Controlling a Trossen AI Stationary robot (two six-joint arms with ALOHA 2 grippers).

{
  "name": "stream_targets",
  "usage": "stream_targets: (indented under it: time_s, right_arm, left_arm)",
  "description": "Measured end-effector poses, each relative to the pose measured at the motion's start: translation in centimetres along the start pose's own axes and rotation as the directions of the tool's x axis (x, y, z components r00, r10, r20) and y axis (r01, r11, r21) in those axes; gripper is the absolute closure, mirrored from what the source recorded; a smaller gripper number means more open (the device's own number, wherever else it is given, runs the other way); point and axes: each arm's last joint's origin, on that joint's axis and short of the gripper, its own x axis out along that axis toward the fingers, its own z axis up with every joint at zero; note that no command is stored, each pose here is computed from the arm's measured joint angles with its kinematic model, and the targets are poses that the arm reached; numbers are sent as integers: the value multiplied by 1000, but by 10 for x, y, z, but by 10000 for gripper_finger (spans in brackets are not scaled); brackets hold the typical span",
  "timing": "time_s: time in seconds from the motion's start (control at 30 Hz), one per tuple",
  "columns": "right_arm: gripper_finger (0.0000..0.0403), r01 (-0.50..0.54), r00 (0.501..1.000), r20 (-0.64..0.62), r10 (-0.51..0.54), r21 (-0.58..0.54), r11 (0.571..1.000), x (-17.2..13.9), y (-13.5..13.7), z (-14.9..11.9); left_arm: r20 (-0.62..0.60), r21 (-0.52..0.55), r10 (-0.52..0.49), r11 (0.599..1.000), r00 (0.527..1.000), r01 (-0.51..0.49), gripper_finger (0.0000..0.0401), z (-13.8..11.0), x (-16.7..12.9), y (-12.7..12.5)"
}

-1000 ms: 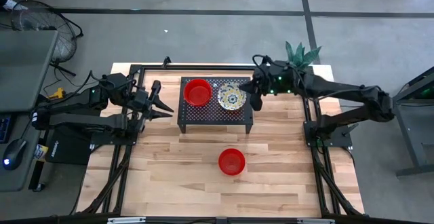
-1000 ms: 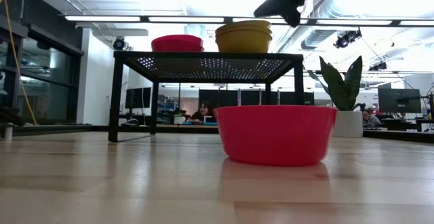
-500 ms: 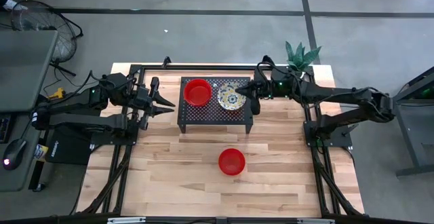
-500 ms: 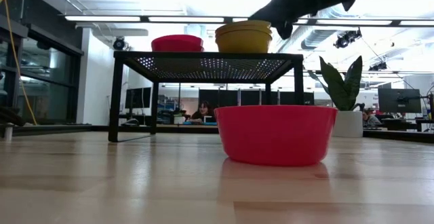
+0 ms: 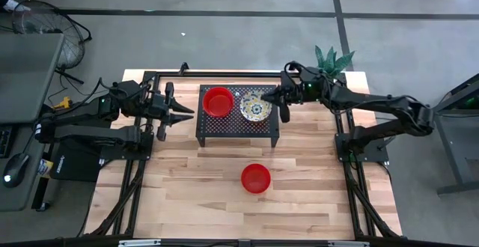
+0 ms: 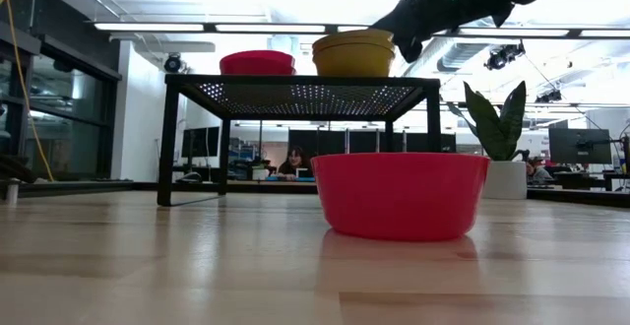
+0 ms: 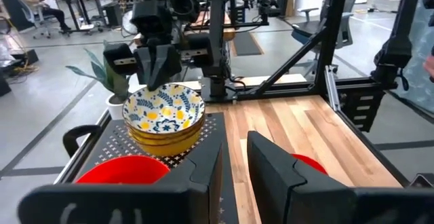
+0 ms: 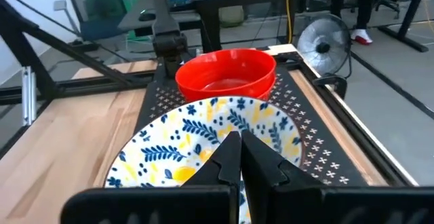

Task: Pick & Place Mini bowls
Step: Stack the yellow patterned bowl on top of the yellow patterned bowl on the shelf, then stack the red bowl on top of the other red bowl on the shelf

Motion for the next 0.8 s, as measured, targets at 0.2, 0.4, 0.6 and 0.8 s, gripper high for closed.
stream_targets:
  time_s: [0.2, 0.4, 0.6, 0.8]
  right_arm:
    - [402, -21, 999, -36, 21, 8, 1000, 8, -4, -8]
    - [403, 5, 1000, -18, -5, 0, 1000, 6, -11, -7]
    - [403, -12, 999, 48, 11, 20, 1000, 4, -16, 5]
    - [403, -86, 994, 71, 87, -5, 996, 7, -2, 16]
  left_arm:
    - [-3, -1, 28, 1000, 1000, -28, 336, 0, 0, 1]
    - [-3, -24, 32, 999, 999, -32, 336, 0, 0, 1]
    - [-4, -38, 35, 999, 999, -35, 336, 0, 0, 1]
    - [-6, -46, 58, 997, 998, -58, 336, 0, 0, 2]
